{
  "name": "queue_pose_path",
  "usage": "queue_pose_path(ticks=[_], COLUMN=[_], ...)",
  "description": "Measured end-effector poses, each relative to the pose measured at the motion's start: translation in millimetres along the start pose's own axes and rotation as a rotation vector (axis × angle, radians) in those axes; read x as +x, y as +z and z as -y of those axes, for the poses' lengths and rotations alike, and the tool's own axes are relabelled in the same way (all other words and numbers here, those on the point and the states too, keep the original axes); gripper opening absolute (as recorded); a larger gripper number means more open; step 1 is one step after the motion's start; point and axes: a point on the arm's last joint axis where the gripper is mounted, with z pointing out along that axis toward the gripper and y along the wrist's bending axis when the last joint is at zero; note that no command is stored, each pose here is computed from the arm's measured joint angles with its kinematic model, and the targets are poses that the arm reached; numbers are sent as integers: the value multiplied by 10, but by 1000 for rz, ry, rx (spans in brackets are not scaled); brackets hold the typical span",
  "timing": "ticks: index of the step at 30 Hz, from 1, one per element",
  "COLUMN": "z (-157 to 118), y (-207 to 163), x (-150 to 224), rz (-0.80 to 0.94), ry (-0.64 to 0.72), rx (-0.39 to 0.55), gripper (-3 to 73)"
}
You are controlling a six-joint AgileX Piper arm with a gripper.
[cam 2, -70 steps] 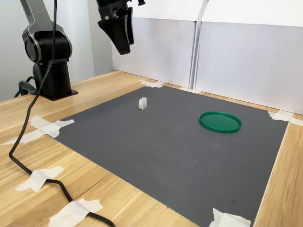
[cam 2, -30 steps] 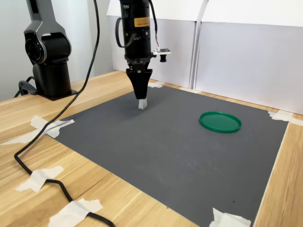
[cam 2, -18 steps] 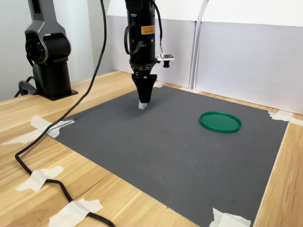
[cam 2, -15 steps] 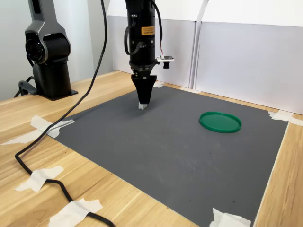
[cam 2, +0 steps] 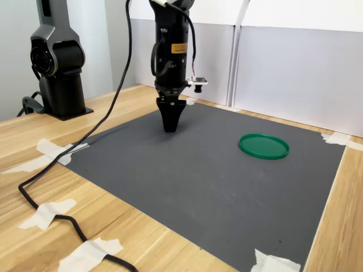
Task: Grasp a white terminal and put it on the green lid.
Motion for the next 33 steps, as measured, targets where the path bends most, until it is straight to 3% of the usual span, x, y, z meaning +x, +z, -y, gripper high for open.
queue_pose_path(ticks=[4, 11, 22, 29, 33], z=[2, 2, 2, 162, 305], y=[1, 1, -45, -470, -804], x=[1, 2, 2, -328, -549], rz=[-1, -2, -42, 31, 122], ry=[-3, 7, 3, -12, -41], rx=[2, 2, -13, 37, 135], gripper=[565, 286, 280, 280, 280])
